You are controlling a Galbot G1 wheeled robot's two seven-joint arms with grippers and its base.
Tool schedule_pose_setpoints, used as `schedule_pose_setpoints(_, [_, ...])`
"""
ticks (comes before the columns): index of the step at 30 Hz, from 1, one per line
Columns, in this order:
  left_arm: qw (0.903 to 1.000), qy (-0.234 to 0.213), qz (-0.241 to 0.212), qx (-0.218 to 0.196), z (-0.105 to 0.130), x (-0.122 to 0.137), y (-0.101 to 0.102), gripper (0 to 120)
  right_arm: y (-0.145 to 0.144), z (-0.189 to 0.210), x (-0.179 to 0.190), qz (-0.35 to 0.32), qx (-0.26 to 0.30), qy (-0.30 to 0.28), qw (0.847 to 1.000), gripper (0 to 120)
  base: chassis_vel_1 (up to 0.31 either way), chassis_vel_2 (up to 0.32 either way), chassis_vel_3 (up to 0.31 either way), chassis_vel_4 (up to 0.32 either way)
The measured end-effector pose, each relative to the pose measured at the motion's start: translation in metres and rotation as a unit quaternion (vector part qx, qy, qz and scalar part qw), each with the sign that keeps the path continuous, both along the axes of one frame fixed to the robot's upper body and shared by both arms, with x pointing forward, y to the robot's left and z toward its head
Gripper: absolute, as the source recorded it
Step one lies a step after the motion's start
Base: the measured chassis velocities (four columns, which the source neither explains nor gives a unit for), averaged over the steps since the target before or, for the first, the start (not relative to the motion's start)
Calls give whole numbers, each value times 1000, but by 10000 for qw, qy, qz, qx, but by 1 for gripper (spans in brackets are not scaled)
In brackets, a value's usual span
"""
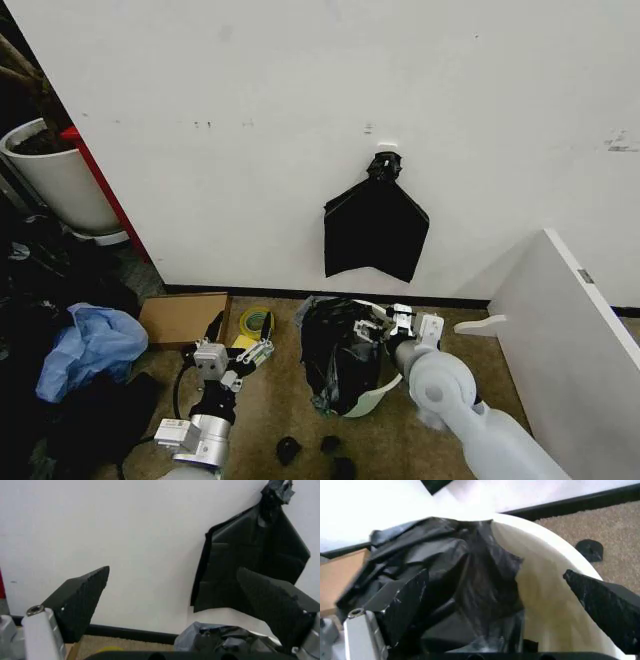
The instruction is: Place the garbage bag over the trash bin.
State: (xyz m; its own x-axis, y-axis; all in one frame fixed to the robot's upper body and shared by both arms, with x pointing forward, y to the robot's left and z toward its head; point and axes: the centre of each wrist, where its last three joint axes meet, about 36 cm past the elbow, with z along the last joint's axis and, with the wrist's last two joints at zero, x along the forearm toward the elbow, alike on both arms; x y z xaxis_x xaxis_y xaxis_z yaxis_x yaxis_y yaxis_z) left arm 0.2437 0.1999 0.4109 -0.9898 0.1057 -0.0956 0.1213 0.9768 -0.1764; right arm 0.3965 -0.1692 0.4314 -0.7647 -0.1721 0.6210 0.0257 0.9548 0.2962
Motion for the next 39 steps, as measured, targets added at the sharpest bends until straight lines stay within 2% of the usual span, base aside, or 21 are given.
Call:
schedule_pose_setpoints(3, [10000,5,35,-5,-1,1,0,100,-1,-4,1,-5,-63,24,10000,94,0,0,0,0])
schedule_pose_setpoints(5, [10000,16,59,-28,-2,1,-2,100,-2,-11,3,-25,-243,25,9997,81,0,0,0,0])
schedule_pose_setpoints(7, [10000,30,51,-38,-2,1,-3,100,-4,-13,1,19,-323,57,9995,73,0,0,0,0])
schedule_pose_setpoints(9, [10000,35,49,-40,-3,1,-4,100,-4,-14,1,49,-333,80,9994,71,0,0,0,0])
schedule_pose_setpoints(14, [10000,63,32,-9,-5,2,-3,100,-4,-15,-2,236,-267,311,9989,48,0,0,0,0])
schedule_pose_setpoints(16, [10000,66,28,-4,-6,2,-3,100,-4,-15,-2,244,-263,323,9988,47,0,0,0,0])
schedule_pose_setpoints(20, [9999,134,-92,-27,-10,4,-1,100,-3,-18,-1,276,-225,359,9987,29,0,0,0,0])
schedule_pose_setpoints(22, [9990,324,-232,-221,-13,6,-1,100,-3,-19,-2,289,-195,324,9989,19,0,0,0,0])
schedule_pose_setpoints(24, [9981,439,-269,-330,-14,7,-1,100,-4,-20,-3,282,-188,295,9990,15,0,0,0,0])
schedule_pose_setpoints(28, [9891,1171,-497,-739,-23,12,1,100,-6,-25,-11,293,-244,42,9993,0,0,0,0,0])
schedule_pose_setpoints(33, [9826,1593,-731,-611,-40,17,4,100,-14,-33,-24,440,-562,-379,9967,0,0,0,0,0])
schedule_pose_setpoints(38, [9808,1699,-787,-541,-48,24,4,100,-18,-37,-28,457,-752,-686,9938,0,0,0,0,0])
schedule_pose_setpoints(39, [9800,1745,-798,-530,-52,28,4,100,-21,-41,-29,469,-856,-924,9909,0,0,0,0,0])
